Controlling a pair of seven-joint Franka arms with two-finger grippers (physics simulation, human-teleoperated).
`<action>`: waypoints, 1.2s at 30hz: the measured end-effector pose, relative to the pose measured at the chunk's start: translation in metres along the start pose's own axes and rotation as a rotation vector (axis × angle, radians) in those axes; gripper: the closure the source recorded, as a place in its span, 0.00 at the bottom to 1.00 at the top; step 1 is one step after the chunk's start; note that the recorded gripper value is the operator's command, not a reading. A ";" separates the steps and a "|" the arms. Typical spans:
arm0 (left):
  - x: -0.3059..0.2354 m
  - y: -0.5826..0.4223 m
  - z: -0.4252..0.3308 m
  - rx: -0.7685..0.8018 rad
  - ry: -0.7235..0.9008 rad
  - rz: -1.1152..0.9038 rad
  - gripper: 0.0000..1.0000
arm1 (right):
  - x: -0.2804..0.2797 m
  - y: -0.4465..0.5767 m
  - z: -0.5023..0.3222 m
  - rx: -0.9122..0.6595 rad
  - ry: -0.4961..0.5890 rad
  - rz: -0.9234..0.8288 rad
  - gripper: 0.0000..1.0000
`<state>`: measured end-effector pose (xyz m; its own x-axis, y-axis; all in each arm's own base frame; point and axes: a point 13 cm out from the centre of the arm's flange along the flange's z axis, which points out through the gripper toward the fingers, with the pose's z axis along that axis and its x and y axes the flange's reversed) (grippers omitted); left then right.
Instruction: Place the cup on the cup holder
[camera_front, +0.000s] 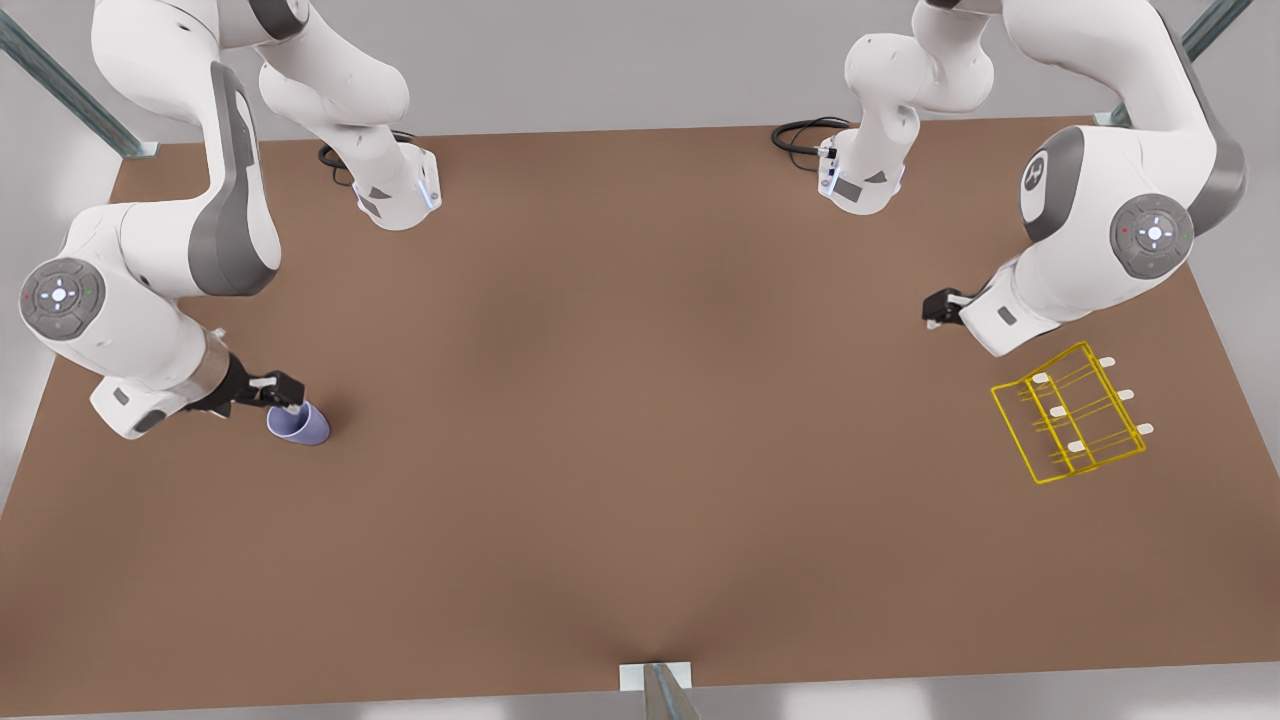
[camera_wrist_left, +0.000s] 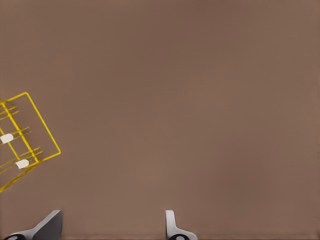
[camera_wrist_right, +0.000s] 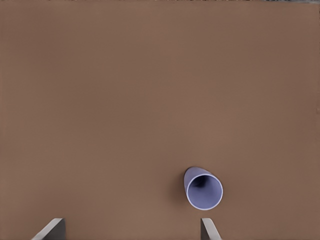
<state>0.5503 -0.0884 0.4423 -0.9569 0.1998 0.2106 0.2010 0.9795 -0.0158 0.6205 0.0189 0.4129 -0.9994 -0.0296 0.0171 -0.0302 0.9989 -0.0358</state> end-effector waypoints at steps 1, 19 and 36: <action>0.001 -0.001 0.000 0.001 0.006 0.002 0.00 | -0.001 0.000 -0.001 0.000 -0.006 0.002 0.00; 0.013 0.000 0.028 0.000 0.125 0.012 0.00 | 0.032 -0.017 0.120 -0.011 0.159 0.048 0.00; -0.040 0.018 0.028 -0.079 -0.064 0.012 0.00 | 0.060 -0.059 0.227 -0.054 0.249 0.134 0.00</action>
<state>0.5864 -0.0777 0.4060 -0.9654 0.2148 0.1479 0.2255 0.9724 0.0596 0.5586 -0.0502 0.1894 -0.9595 0.1065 0.2606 0.1099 0.9939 -0.0013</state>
